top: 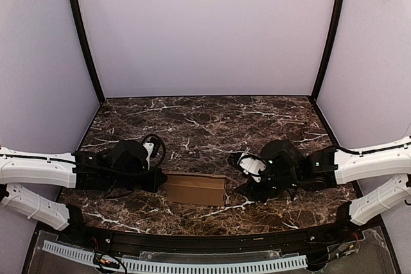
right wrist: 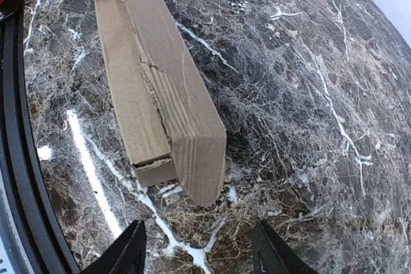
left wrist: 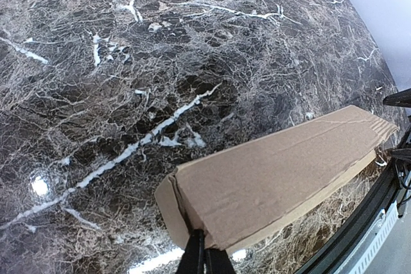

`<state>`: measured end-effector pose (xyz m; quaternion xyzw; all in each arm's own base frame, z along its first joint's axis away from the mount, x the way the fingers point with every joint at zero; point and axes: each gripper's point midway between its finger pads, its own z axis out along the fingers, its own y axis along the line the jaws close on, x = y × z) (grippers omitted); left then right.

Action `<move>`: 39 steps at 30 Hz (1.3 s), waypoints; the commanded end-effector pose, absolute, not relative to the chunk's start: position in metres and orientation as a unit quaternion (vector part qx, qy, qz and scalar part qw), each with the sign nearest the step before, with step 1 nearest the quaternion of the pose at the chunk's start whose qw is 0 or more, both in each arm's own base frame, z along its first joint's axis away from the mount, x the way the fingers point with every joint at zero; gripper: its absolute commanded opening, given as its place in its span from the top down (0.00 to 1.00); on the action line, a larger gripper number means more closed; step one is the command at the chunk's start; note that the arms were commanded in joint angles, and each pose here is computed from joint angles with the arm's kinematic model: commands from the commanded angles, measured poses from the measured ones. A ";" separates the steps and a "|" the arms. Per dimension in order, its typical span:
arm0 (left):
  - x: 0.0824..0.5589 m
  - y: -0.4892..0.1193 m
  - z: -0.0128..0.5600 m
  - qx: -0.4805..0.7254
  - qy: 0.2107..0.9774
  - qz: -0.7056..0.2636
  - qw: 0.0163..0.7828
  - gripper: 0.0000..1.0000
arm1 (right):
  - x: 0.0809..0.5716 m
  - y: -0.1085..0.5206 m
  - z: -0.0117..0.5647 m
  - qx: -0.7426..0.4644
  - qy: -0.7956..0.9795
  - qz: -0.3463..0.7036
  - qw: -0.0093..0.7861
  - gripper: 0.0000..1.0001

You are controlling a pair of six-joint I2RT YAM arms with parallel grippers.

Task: Fold the paper box

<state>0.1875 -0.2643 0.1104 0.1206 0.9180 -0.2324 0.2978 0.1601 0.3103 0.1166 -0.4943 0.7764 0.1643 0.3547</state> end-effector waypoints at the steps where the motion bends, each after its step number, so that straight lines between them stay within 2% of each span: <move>1: 0.170 -0.250 0.087 0.134 0.940 -0.198 0.245 1.00 | 0.168 0.328 0.130 -0.497 0.759 0.170 0.384 0.47; 11: 0.170 -0.256 0.093 0.139 0.940 -0.202 0.240 1.00 | 0.183 0.342 0.136 -0.494 0.754 0.152 0.405 0.73; 17: 0.171 -0.255 0.100 0.139 0.939 -0.200 0.243 1.00 | 0.183 0.345 0.138 -0.496 0.752 0.151 0.407 0.99; 18: 0.171 -0.255 0.100 0.139 0.939 -0.200 0.244 1.00 | 0.183 0.346 0.139 -0.496 0.751 0.152 0.408 1.00; 32: 0.172 -0.256 0.106 0.138 0.933 -0.174 0.284 1.00 | 0.169 0.355 0.157 -0.454 0.769 0.226 0.389 1.00; 39: 0.167 -0.267 0.102 0.145 0.930 -0.180 0.287 0.96 | 0.163 0.353 0.168 -0.435 0.775 0.251 0.383 1.00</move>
